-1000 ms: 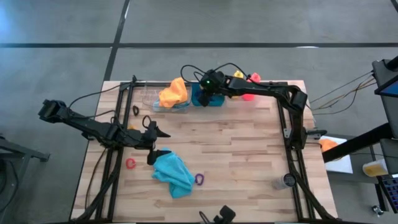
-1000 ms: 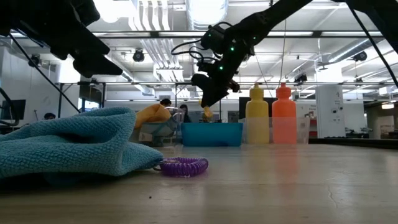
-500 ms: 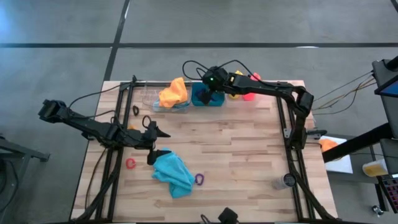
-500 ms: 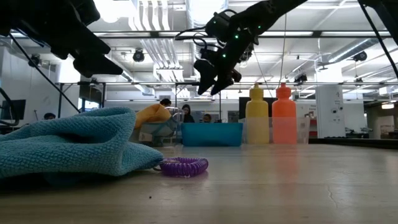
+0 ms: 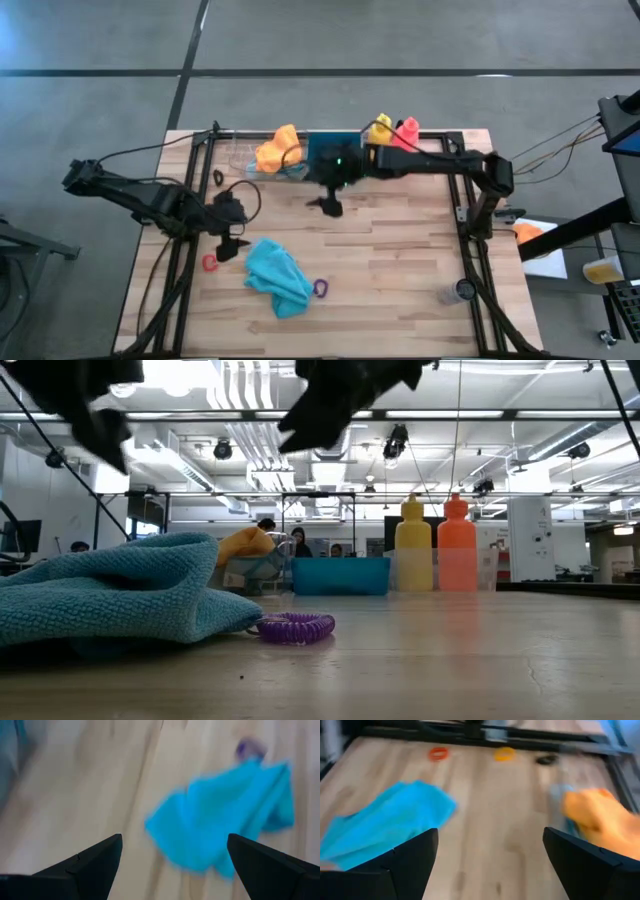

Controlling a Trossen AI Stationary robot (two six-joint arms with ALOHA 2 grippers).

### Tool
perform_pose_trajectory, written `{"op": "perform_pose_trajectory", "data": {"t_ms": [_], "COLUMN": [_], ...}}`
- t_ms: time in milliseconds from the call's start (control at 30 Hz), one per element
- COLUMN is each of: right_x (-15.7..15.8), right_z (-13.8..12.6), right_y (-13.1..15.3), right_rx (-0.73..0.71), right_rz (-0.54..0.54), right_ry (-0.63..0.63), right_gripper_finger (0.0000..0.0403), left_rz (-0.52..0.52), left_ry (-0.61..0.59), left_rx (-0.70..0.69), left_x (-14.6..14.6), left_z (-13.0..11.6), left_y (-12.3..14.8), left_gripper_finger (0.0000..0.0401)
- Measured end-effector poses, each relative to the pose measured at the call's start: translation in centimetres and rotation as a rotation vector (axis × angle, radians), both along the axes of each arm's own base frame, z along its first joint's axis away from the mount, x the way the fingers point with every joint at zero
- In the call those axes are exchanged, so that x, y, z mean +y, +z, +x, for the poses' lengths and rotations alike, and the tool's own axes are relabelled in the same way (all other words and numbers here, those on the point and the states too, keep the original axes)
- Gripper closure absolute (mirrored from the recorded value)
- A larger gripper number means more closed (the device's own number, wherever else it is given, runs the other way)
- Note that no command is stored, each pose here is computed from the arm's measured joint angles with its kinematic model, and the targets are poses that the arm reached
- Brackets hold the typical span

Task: Pick & Place Sports Items
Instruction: Put the orange spring keychain into the blue bin

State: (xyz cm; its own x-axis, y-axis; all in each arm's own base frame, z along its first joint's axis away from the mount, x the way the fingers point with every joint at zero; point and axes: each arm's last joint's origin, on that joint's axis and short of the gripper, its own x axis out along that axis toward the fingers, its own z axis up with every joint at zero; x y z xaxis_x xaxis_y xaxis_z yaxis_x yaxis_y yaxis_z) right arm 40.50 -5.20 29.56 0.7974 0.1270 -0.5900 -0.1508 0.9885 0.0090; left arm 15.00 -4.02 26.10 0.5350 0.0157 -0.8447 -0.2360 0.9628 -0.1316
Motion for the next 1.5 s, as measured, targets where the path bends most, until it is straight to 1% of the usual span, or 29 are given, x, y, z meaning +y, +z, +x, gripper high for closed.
{"op": "perform_pose_trajectory", "data": {"t_ms": [33, 167, 233, 267, 333, 433, 533, 833, 1100, 1400, 1500], "right_x": [1.1, 4.9, 6.4, 7.1, 8.1, 9.0, 9.1, 9.1, 9.1, 9.1, 9.2], "right_z": [0.1, 0.4, 0.5, 0.6, 0.6, 0.5, 0.4, 0.2, 0.1, 0.0, 0.0], "right_y": [0.0, -0.3, -0.6, -0.7, -0.8, -0.8, -0.9, -1.8, -2.8, -3.1, -3.2], "right_rx": [-0.001, -0.008, -0.008, -0.01, -0.012, -0.016, -0.006, 0.026, 0.039, 0.046, 0.05], "right_rz": [-0.014, -0.059, -0.086, -0.1, -0.116, -0.121, -0.12, -0.099, -0.089, -0.081, -0.078], "right_ry": [0.035, 0.163, 0.217, 0.239, 0.271, 0.295, 0.298, 0.282, 0.275, 0.274, 0.277], "right_gripper_finger": [0.0042, 0.0042, 0.0042, 0.0042, 0.0042, 0.0042, 0.0042, 0.0042, 0.0042, 0.0042, 0.0042], "left_rz": [-0.036, -0.296, -0.369, -0.387, -0.391, -0.4, -0.445, -0.398, -0.344, -0.252, -0.257], "left_ry": [0.025, 0.223, 0.33, 0.376, 0.427, 0.44, 0.393, 0.38, 0.389, 0.414, 0.414], "left_rx": [0.057, 0.217, 0.285, 0.318, 0.377, 0.457, 0.47, 0.536, 0.683, 0.865, 0.933], "left_x": [0.0, -0.4, -0.4, -0.4, -0.5, -0.5, -0.7, -0.9, -1.3, -1.7, -1.9], "left_z": [-0.3, -0.9, -1.3, -1.5, -2.1, -2.9, -2.8, -2.6, -1.8, -1.1, -1.1], "left_y": [-0.3, -1.9, -3.1, -3.8, -5.2, -7.2, -8.0, -8.9, -10.3, -12.8, -13.6], "left_gripper_finger": [0.0035, 0.0035, 0.0035, 0.0035, 0.0035, 0.0035, 0.0035, 0.0035, 0.0035, 0.0035, 0.0035]}}
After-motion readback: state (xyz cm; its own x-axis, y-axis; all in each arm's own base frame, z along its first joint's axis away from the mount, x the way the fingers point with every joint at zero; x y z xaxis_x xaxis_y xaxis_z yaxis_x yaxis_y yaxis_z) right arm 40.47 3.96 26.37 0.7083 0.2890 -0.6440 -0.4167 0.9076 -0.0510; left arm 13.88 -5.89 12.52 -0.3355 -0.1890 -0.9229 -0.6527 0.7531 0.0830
